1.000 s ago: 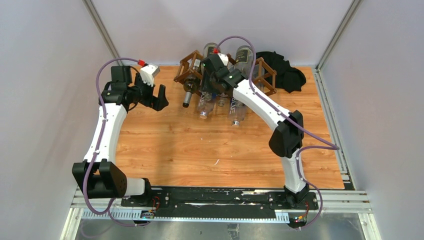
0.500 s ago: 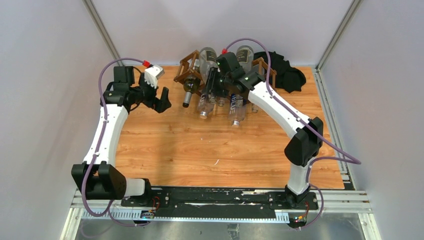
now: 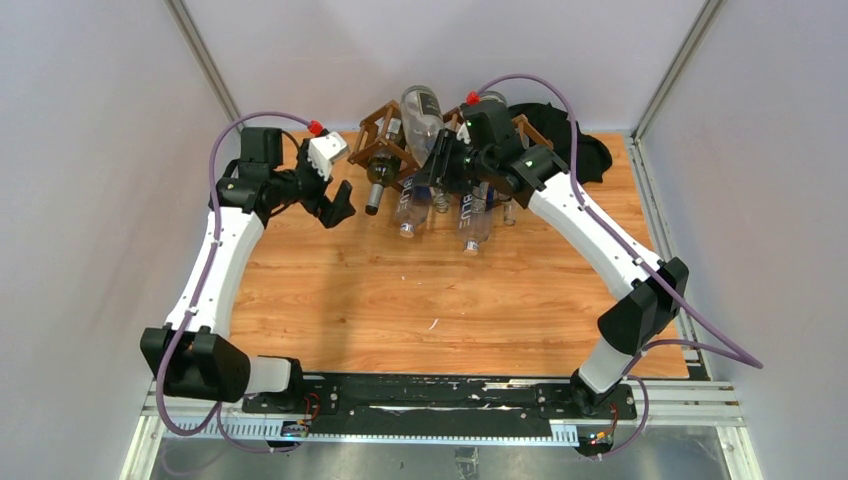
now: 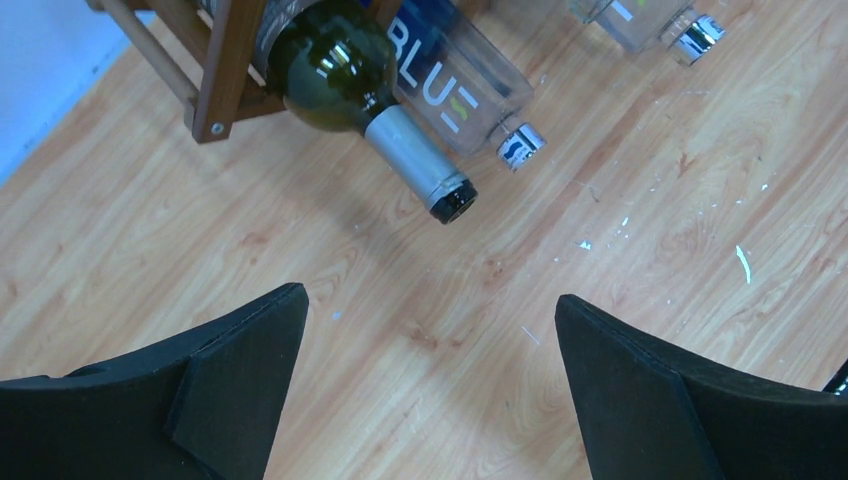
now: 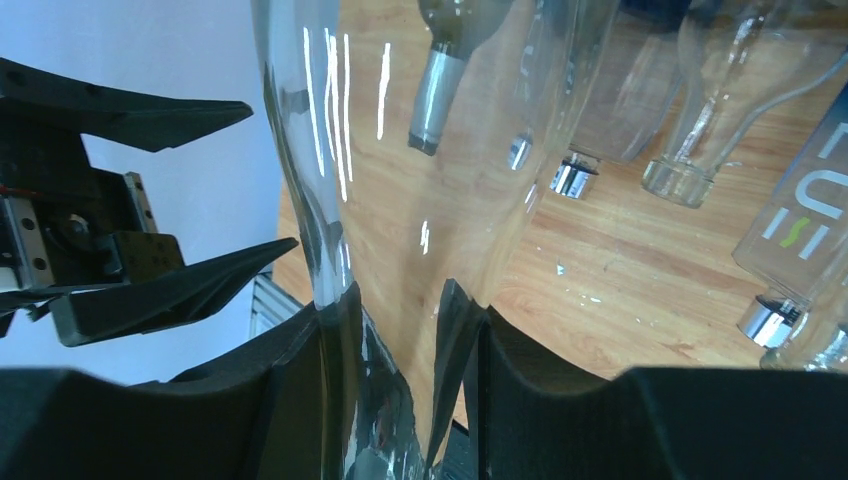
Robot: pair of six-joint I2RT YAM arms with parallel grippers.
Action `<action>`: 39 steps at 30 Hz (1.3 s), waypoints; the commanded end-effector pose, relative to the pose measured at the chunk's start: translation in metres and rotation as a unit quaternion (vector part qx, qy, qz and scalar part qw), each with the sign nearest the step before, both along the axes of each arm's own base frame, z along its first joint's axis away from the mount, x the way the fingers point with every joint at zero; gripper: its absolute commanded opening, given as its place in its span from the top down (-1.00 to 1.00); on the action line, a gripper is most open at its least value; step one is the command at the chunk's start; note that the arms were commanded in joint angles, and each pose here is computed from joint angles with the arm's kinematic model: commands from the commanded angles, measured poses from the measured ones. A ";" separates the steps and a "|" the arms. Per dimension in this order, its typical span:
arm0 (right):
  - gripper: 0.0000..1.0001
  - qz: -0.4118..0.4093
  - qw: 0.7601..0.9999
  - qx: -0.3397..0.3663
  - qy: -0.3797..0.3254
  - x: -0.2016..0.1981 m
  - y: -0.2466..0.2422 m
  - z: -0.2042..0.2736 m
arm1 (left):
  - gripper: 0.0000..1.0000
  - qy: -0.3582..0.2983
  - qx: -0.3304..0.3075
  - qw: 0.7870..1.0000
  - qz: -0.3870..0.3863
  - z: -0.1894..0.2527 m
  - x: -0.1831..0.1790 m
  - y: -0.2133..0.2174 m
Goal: Take the wine bottle off the wine rack
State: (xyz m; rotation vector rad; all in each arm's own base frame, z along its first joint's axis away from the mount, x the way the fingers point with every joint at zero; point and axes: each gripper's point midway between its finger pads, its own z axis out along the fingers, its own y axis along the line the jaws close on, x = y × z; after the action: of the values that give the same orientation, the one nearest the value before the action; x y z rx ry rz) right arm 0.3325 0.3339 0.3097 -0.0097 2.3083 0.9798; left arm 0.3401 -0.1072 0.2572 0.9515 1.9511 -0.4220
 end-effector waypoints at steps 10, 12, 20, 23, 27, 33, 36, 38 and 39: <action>1.00 0.136 0.979 0.120 -0.094 -0.029 0.030 0.097 | -1.00 -0.214 0.077 0.963 -0.146 0.060 -0.034 -0.010; 1.00 0.154 0.977 0.120 -0.092 -0.036 0.037 0.094 | -1.00 -0.253 0.103 0.949 -0.161 0.065 -0.036 -0.008; 1.00 0.243 0.960 0.116 -0.075 -0.081 0.073 0.084 | -1.00 -0.360 0.170 0.895 -0.199 0.088 -0.063 -0.005; 1.00 0.266 0.955 0.117 -0.066 -0.095 0.083 0.079 | -1.00 -0.400 0.204 0.862 -0.234 0.075 -0.080 -0.007; 1.00 0.293 0.947 0.116 -0.057 -0.110 0.096 0.072 | -1.00 -0.446 0.237 0.820 -0.271 0.065 -0.100 -0.012; 1.00 0.342 0.932 0.115 -0.043 -0.135 0.117 0.060 | -1.00 -0.471 0.247 0.789 -0.306 0.052 -0.113 -0.021; 1.00 0.367 0.922 0.116 -0.046 -0.148 0.125 0.058 | -1.00 -0.468 0.248 0.791 -0.307 0.046 -0.115 -0.020; 1.00 0.382 0.916 0.117 -0.049 -0.156 0.129 0.059 | -1.00 -0.465 0.250 0.792 -0.308 0.039 -0.117 -0.019; 1.00 0.387 0.913 0.117 -0.049 -0.159 0.131 0.059 | -1.00 -0.465 0.251 0.791 -0.309 0.036 -0.118 -0.019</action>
State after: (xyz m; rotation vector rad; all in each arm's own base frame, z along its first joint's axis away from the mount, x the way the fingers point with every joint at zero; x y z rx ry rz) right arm 0.1949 0.4432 0.2885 -0.6653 2.4874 1.3950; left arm 0.2286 -0.1229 0.3007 1.7079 0.8459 0.2346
